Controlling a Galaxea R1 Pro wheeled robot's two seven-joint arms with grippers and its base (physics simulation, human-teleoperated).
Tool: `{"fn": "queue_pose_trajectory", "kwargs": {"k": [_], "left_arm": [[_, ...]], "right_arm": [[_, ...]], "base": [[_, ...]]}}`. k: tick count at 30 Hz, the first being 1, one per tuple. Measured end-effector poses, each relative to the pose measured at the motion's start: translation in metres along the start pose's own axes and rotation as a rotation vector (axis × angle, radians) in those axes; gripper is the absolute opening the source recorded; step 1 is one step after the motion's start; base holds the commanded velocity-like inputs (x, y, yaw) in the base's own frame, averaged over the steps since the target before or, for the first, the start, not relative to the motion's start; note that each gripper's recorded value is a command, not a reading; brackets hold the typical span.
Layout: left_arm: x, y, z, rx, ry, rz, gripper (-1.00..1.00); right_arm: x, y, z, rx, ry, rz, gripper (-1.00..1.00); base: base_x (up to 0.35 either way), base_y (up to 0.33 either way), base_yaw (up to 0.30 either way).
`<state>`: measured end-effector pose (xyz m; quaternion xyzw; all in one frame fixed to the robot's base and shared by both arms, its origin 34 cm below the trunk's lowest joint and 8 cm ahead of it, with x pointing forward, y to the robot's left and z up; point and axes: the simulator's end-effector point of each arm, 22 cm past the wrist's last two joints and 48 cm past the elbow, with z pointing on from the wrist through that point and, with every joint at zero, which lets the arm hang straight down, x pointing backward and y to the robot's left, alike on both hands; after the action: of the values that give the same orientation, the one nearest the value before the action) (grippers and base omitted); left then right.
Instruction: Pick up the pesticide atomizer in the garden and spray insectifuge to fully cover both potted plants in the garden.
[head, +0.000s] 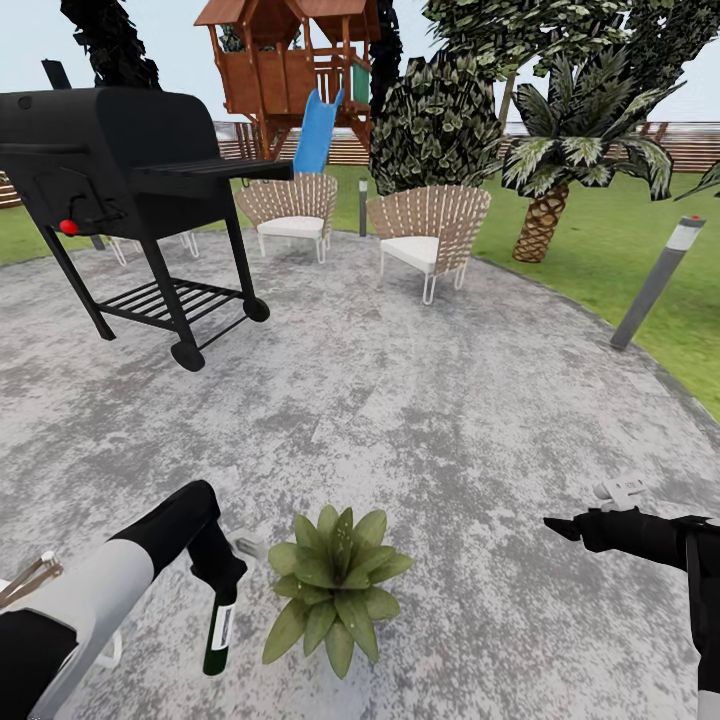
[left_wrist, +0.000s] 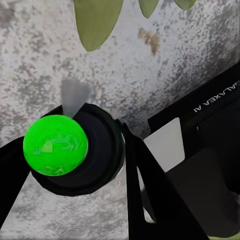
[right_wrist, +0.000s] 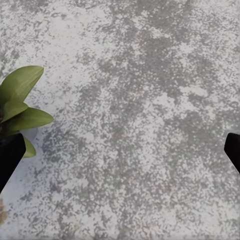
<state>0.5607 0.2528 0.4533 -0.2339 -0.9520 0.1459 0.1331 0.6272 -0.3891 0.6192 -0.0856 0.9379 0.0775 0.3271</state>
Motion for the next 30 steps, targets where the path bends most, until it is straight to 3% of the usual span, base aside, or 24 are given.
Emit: {"fn": "queue_pose_trajectory", "kwargs": {"k": [30], "left_arm": [[0.001, 0.001, 0.015, 0.006, 0.002, 0.0, -1.0]], "right_arm": [[0.01, -0.001, 0.008, 0.001, 0.0, -0.001, 1.0]], "base": [[0.022, 0.015, 0.0]]}}
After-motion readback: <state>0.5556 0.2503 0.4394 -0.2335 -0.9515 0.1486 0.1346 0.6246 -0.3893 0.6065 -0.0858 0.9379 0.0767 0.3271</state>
